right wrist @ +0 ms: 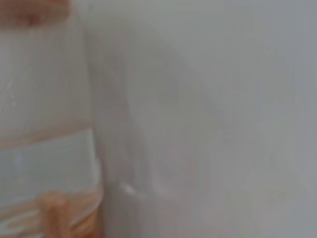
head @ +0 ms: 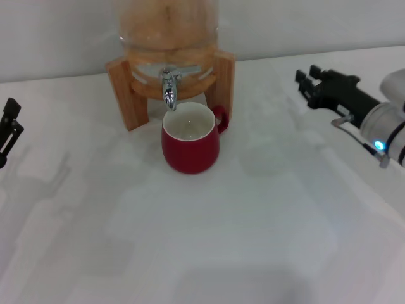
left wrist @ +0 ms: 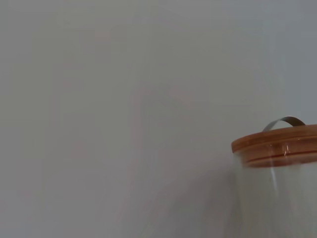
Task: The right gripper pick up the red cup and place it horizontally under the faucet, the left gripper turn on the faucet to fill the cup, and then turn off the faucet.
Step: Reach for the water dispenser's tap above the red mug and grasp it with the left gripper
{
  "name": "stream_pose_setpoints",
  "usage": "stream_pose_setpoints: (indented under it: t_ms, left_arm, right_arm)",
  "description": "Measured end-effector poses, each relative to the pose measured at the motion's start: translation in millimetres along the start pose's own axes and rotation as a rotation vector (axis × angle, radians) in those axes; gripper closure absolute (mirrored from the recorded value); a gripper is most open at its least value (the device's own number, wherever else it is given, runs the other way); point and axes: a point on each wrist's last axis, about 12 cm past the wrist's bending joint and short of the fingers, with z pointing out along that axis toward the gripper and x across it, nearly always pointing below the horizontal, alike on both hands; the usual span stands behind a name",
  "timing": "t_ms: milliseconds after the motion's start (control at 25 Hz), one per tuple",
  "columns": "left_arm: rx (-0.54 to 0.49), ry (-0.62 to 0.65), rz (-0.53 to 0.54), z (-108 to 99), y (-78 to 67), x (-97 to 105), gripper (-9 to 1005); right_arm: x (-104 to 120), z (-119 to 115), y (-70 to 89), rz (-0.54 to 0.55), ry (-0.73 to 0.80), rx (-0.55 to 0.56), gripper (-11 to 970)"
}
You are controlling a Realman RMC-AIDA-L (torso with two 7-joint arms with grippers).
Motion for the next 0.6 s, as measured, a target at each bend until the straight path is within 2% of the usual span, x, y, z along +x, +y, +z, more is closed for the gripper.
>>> stream_pose_setpoints:
  t_ms: [200, 240, 400, 600]
  left_arm:
    - [0.001, -0.007, -0.002, 3.5, -0.7, -0.6, 176]
    - [-0.001, -0.007, -0.002, 3.6, -0.5, -0.7, 176]
    - [-0.010, -0.011, -0.003, 4.0, -0.2, -0.9, 176]
    - [-0.028, -0.019, -0.002, 5.1, 1.9, -1.9, 176]
  right_arm:
    - [-1.4, -13.2, -7.0, -0.023, -0.093, 0.054, 669]
    - [-1.4, -23.6, -8.4, -0.051, -0.155, 0.075, 669]
    - [-2.7, -40.3, -14.1, -0.069, -0.241, 0.109, 668]
    - [0.4, -58.7, -32.3, -0.031, -0.305, 0.222, 668]
